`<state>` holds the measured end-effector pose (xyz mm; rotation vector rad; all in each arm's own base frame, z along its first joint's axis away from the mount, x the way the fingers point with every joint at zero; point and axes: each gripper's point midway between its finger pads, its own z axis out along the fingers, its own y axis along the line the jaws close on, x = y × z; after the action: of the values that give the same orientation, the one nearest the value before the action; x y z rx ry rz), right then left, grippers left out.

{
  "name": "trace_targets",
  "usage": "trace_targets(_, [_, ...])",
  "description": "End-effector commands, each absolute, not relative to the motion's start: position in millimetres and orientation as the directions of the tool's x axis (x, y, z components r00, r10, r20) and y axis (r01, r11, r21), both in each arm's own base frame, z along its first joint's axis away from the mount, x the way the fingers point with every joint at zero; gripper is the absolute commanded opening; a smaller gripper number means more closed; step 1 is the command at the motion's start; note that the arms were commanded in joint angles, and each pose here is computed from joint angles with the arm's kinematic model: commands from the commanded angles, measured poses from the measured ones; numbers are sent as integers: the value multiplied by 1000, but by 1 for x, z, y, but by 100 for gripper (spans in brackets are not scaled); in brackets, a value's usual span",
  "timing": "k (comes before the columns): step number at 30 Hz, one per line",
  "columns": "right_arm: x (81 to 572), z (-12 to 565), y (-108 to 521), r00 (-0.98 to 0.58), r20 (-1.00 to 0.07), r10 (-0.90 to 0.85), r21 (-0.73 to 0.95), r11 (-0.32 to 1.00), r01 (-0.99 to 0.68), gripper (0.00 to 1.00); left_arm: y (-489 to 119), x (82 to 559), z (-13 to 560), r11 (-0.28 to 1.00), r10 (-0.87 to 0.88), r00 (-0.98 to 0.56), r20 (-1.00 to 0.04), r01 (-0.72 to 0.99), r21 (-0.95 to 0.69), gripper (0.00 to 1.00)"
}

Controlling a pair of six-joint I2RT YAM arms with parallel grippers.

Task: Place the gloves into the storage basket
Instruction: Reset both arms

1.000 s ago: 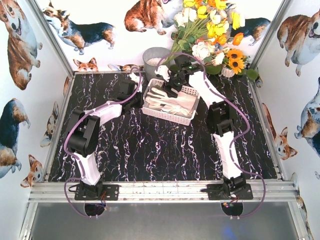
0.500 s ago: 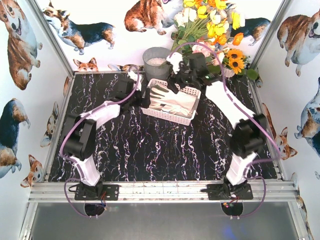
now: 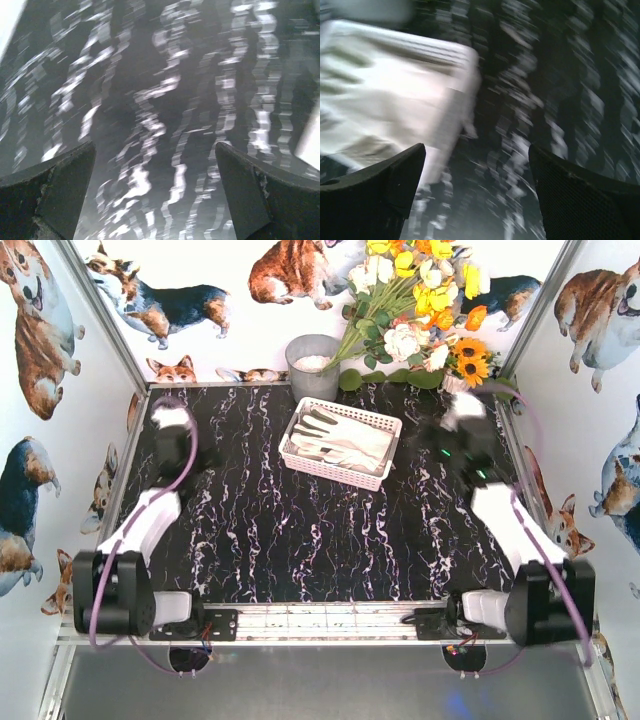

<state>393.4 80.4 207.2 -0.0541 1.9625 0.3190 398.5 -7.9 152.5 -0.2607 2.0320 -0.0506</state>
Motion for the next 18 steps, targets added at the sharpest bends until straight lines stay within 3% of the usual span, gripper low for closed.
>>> trace_targets(1, [373, 202, -2, -211, -892, 400, 376, 915, 147, 87, 68, 362, 139, 876, -303, -314, -900, -463, -134, 100])
trace_targets(3, [364, 189, -18, -187, -923, 337, 300, 933, 198, 89, 89, 348, 138, 833, -274, -248, -929, -544, -100, 100])
trace_targets(6, [356, 168, -28, -173, -959, 223, 188, 962, 199, 90, 92, 341, 135, 835, -234, -167, -958, -539, -110, 100])
trace_targets(12, [352, 135, -20, -89, -993, 84, 75, 992, 98, 100, 79, 343, 125, 904, -123, -72, -990, -419, -82, 100])
trace_targets(18, [367, 87, 10, -201, -979, -23, -17, 999, -32, 100, 52, 356, 113, 968, -43, -17, -999, -249, -37, 100])
